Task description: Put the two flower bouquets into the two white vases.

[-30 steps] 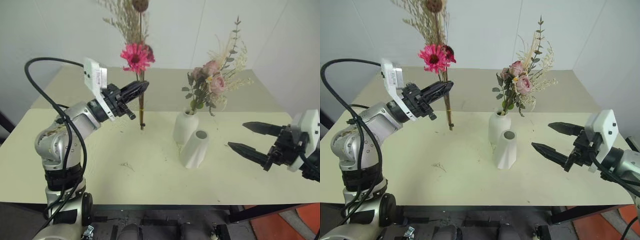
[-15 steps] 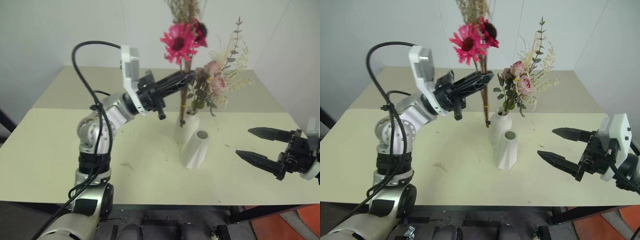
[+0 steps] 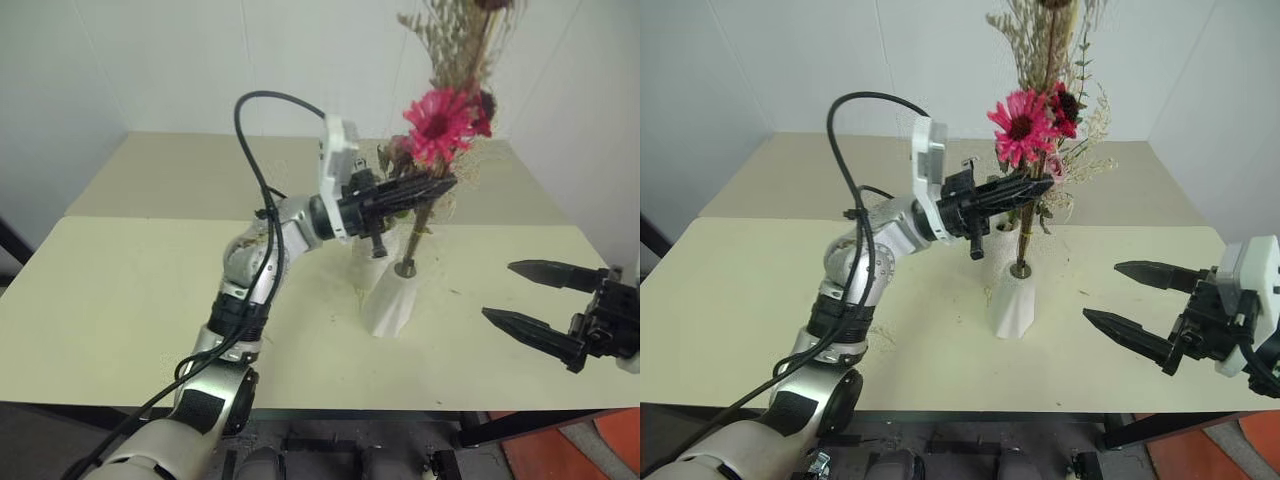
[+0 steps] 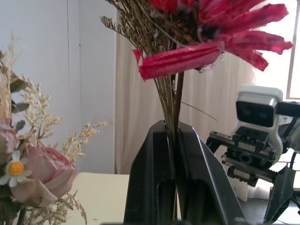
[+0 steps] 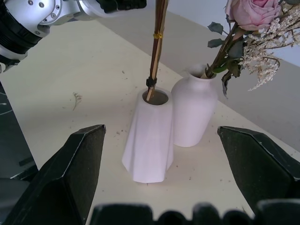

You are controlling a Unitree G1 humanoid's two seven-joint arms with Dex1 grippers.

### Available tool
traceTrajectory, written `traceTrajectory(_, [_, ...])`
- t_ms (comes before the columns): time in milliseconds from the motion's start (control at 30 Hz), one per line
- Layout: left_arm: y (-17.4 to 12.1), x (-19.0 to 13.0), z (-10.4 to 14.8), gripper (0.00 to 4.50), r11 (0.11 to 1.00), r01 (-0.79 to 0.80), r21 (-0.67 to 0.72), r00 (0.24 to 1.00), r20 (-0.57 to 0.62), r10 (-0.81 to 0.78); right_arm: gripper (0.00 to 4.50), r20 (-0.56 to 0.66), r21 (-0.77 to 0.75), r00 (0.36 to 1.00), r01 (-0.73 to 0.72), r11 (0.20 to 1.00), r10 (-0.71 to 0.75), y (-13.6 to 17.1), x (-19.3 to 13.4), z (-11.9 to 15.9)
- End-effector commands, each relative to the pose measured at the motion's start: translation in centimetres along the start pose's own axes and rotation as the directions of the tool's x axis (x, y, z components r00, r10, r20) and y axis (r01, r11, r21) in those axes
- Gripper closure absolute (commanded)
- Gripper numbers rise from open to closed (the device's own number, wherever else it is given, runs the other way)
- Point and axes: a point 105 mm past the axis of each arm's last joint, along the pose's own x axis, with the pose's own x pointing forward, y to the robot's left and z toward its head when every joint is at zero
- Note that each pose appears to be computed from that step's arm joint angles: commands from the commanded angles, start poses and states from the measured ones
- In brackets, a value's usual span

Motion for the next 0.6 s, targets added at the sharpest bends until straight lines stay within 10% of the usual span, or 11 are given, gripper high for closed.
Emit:
traceTrajectory(33, [0.1, 1.0, 0.3, 4.49, 0.998, 0.001, 0.058, 1.0, 0.018, -0.002, 0.0, 0.03, -0.046, 0.999, 0.026, 0.999, -0.024, 0.1, -0.4, 1.1])
traceTrajectory(600, [0.5, 0.7, -2.7, 4.49, 0.998, -0.066, 0.024, 0.997, -0.049, 0.067, 0.0, 0.025, -0.05, 0.999, 0.044, 0.998, -0.043, 0.2, -0.4, 1.0])
